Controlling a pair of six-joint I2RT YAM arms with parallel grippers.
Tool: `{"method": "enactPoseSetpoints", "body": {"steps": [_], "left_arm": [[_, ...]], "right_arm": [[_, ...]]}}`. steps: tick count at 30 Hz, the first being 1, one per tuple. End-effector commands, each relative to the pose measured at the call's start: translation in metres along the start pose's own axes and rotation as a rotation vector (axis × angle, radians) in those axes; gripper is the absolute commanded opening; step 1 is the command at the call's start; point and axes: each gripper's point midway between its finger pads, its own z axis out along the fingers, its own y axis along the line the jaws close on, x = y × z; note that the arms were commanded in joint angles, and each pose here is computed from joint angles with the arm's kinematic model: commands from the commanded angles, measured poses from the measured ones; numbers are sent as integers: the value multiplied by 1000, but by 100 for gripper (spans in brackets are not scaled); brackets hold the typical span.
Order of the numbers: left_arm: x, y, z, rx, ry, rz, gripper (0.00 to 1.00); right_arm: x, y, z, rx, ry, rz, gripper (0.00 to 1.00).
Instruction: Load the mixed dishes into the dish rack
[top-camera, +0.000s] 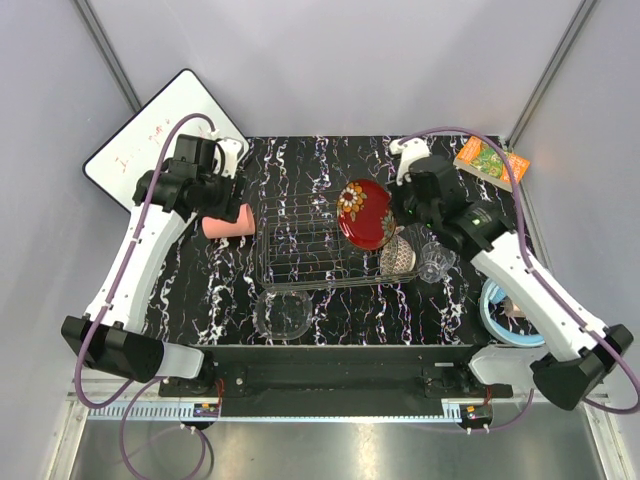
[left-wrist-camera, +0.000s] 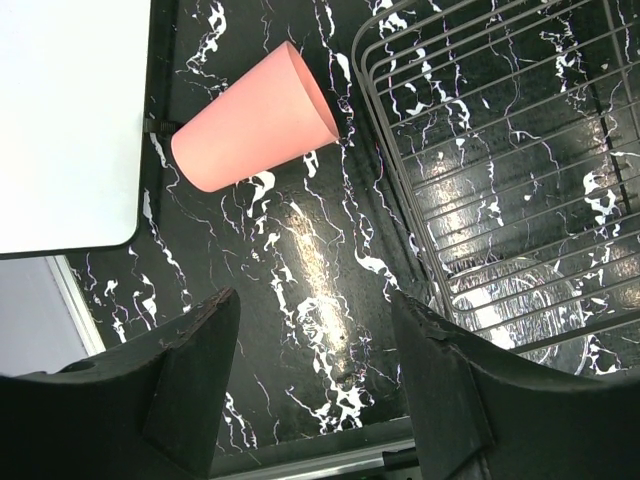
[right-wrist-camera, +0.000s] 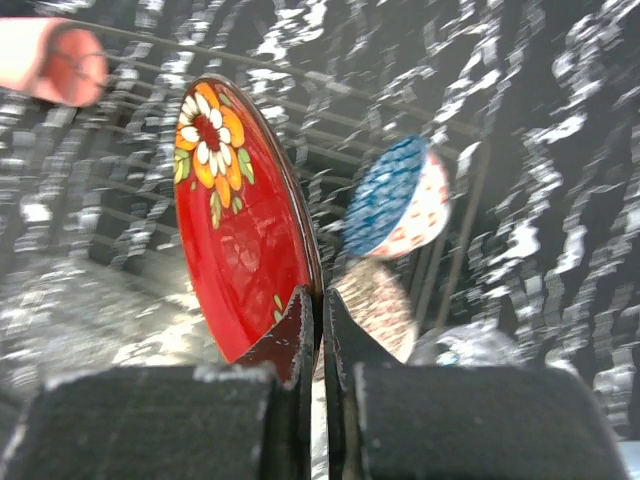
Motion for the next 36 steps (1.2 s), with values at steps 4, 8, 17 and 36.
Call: {"method": "enactPoseSetpoints", "body": {"steps": [4, 8, 17, 36], "left_arm": [[-14, -1, -2, 3, -68, 9, 65], [-11, 1, 0, -6, -66, 18, 64], [-5, 0, 9, -7, -55, 20, 60], [-14, -2, 7, 7, -83, 14, 53]], "right_arm": [[-67, -13, 24, 222, -224, -225, 0], [-84, -22, 30, 365, -249, -382, 0], [-87, 4, 48, 418, -260, -737, 0], [-54, 39, 77, 233, -231, -1343, 0]]}}
